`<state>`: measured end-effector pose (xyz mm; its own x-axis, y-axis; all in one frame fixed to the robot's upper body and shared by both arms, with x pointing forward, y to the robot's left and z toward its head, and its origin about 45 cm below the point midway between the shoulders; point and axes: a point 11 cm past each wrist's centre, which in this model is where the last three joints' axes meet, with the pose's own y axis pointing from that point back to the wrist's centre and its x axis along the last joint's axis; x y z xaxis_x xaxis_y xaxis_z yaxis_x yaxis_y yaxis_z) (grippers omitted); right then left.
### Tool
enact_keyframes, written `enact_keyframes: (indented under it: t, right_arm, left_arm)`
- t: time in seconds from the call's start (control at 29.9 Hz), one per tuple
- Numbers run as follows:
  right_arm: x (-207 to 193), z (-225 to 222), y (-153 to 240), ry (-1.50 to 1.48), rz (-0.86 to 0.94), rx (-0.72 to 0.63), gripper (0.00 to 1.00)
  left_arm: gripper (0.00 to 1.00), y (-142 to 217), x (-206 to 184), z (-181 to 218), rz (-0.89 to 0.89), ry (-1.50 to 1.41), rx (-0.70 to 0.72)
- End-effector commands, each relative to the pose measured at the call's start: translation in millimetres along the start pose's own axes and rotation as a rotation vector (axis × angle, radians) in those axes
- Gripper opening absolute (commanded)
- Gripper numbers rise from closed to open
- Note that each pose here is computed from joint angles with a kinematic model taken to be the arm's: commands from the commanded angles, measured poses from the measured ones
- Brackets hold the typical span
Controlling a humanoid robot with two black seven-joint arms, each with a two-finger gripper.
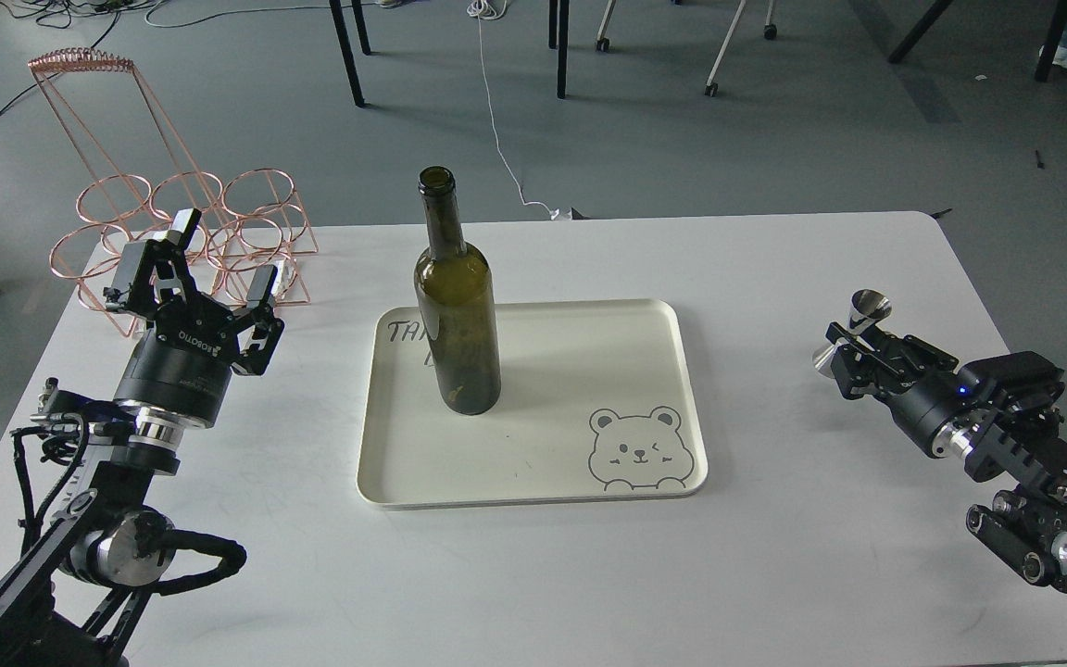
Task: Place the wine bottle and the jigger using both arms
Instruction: 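Lower the jigger onto the table beside the tray and release it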
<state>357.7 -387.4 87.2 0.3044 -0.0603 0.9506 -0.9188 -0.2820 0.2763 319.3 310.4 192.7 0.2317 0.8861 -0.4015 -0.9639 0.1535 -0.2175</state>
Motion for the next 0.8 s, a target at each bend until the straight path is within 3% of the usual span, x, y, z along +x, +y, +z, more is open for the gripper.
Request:
enact_keyframes:
  t: [0.0, 0.07, 0.1, 0.43, 0.77]
  right_arm:
    - [2.7, -3.1, -2.3, -0.004, 0.008, 0.009, 0.70]
    - [5.1, -5.6, -3.8, -0.007, 0.014, 0.018, 0.90]
    - [5.7, -6.3, -3.4, -0.008, 0.015, 0.022, 0.93]
    - [11.2, -2.7, 4.4, 0.015, 0.004, 0.046, 0.95]
    - [26.1, 22.9, 52.4, 0.059, -0.041, 0.067, 0.95]
  left_arm:
    - [0.98, 0.0, 0.0, 0.0, 0.000, 0.000, 0.000]
    - [0.98, 0.1, 0.3, 0.3, 0.000, -0.002, 0.000]
    - [0.98, 0.1, 0.3, 0.3, 0.000, -0.002, 0.000]
    - [0.98, -0.1, -0.6, -0.6, 0.000, 0.003, -0.001]
    - [0.98, 0.0, -0.3, -0.1, 0.000, 0.001, -0.002]
